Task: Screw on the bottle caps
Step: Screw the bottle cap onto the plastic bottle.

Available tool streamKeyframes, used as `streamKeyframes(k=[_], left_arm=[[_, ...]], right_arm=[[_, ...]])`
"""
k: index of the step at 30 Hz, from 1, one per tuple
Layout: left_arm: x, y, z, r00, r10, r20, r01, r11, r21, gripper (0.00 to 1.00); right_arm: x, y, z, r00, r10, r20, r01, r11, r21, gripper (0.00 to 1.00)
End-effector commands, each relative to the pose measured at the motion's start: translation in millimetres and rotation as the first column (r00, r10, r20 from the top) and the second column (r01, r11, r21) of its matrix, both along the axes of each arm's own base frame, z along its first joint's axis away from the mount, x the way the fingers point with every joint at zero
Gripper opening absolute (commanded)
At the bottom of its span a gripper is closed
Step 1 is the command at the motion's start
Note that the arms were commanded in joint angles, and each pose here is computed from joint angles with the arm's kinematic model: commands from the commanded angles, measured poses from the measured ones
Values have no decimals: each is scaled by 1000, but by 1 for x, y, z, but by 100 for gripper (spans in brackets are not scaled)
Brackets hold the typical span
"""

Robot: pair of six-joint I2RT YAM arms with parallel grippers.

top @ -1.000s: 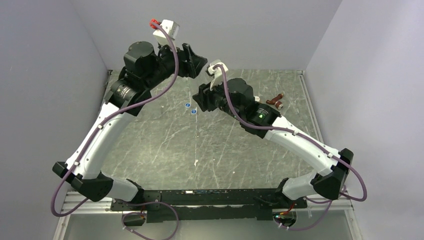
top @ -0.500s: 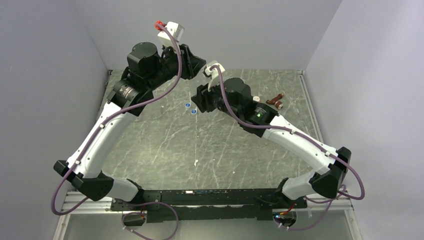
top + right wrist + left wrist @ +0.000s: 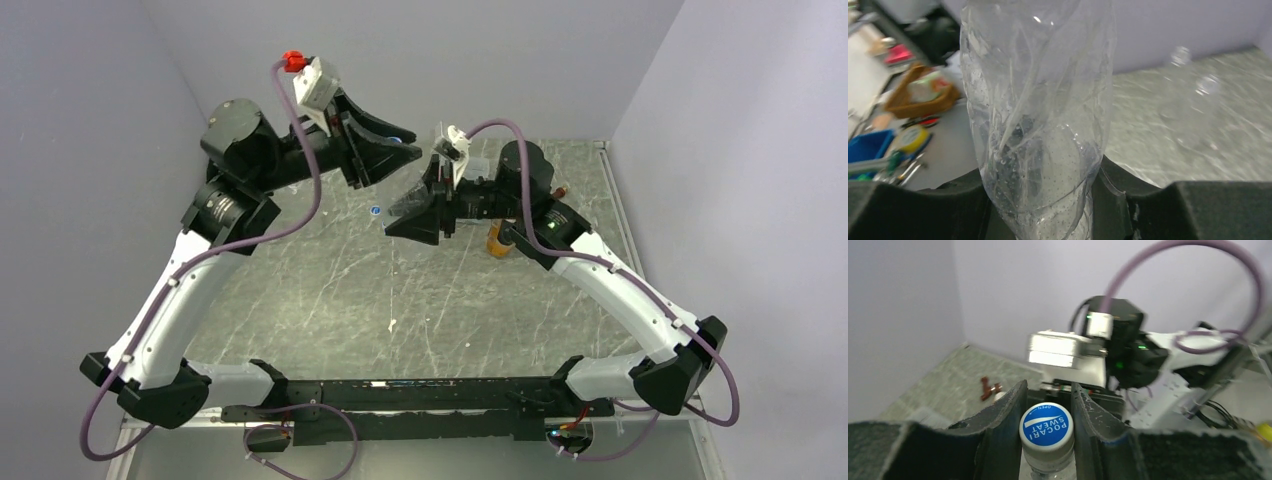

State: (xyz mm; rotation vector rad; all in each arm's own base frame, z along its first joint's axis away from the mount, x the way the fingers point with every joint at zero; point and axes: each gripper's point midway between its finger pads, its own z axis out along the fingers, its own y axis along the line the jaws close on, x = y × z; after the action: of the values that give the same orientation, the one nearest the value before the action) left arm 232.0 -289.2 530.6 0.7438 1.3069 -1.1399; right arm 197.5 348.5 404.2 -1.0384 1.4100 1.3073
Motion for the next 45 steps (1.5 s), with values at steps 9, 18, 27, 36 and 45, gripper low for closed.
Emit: streamKeyframes(k=[9,18,27,36,45], left_arm=[[-110,-1,2,822,-566,57,564,824,54,11],[-77,9,19,955,-267,125,266,964,26,92],[-27,43,38,982,150,117,-144,988,-51,98],[3,56,42,947,310,80,-305,949,-74,97],[50,56,34,892,452,19,-451,891,-41,84]], right_arm=[[-90,-22,72,863,466,196,-496,854,154,6],[-70,-20,60,934,310,176,-332,937,111,7],[2,-25,33,986,-143,81,139,989,54,10],[62,-35,13,855,-517,42,517,856,-7,10],[78,-19,2,784,-617,78,621,781,-66,9]])
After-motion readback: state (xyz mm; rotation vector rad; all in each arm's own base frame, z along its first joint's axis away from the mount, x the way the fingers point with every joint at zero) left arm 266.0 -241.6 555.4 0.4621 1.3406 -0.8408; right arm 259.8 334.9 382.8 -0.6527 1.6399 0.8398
